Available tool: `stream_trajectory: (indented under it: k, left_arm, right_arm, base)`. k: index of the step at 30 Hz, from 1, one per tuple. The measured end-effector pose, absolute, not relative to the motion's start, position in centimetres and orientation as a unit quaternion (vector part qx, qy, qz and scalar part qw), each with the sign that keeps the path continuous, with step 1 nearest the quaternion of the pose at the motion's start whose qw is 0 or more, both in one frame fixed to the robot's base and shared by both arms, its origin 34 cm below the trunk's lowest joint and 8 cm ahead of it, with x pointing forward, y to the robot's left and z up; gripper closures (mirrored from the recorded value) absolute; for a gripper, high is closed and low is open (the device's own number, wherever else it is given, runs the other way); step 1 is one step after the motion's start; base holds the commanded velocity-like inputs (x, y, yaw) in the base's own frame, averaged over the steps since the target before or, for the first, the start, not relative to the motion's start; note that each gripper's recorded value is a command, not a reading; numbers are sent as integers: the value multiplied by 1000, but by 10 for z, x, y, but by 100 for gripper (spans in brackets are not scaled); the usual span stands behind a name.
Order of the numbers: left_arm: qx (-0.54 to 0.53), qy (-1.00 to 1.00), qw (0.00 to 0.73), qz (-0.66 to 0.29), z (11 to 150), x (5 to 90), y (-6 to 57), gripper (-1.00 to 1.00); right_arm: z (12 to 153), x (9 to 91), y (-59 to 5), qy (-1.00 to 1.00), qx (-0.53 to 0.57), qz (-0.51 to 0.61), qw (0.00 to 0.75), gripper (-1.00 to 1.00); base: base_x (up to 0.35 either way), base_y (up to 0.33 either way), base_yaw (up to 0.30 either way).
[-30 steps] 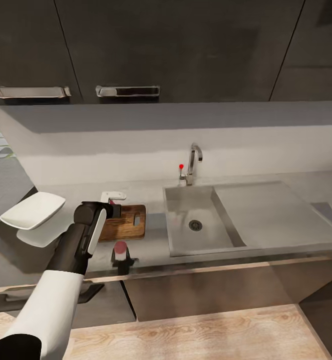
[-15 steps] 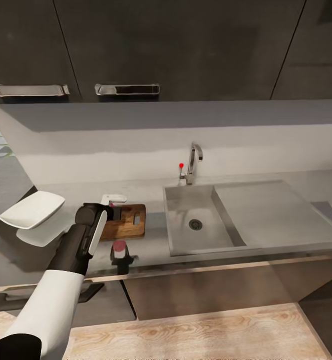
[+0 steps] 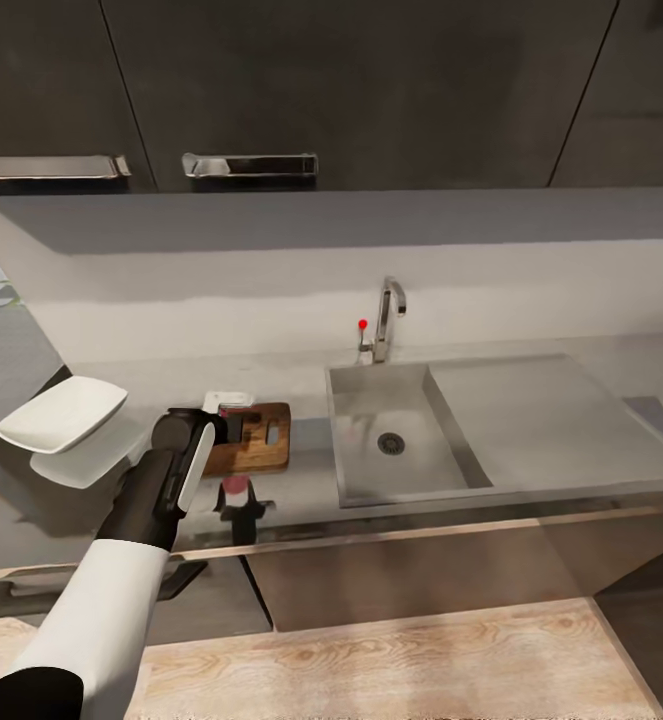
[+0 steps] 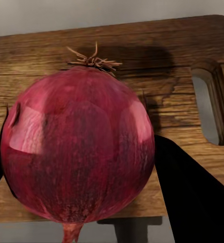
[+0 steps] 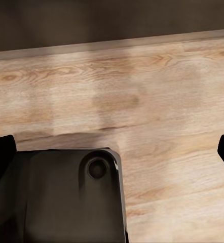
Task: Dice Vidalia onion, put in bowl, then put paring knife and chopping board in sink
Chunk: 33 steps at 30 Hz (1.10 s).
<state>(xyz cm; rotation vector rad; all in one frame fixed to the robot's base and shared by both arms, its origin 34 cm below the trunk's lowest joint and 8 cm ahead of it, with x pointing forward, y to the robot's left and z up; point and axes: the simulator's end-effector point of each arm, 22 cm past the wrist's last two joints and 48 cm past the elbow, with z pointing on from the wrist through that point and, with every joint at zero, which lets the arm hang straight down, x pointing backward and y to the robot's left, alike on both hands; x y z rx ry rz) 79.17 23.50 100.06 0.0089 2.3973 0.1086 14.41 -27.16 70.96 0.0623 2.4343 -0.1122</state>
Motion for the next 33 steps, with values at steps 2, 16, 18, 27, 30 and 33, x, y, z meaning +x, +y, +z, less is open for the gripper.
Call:
stream_trajectory:
  k: [2,16,18,27,30,33]
  left_arm:
    - [4,932,361,42,998,792,235,100]
    - [5,938,345,44,980,789,236,100]
    - [5,938,344,45,979,789,237,100]
    - [4,938,344,46,979,789,238,100]
    - [4,938,344,46,979,789,238,100]
    - [4,938,344,46,979,789,238,100]
  right_arm:
    - [709,143,-272,938,24,-43,343,-100]
    - [709,139,-271,940,23,-43,336,-100]
    - [709,138,-271,940,23,-43,336,-100]
    - [710,139,-271,940,22,-42,338,-100]
    - [710,139,-271,940,22,-42,338,-100]
    - [710,139,-271,940,22,-42,338,-100]
  base:
    - [0,0,0]
    - [47,0,0]
    - [2,0,0]
    - [0,0,0]
    - [0,0,0]
    - [13,5,0]
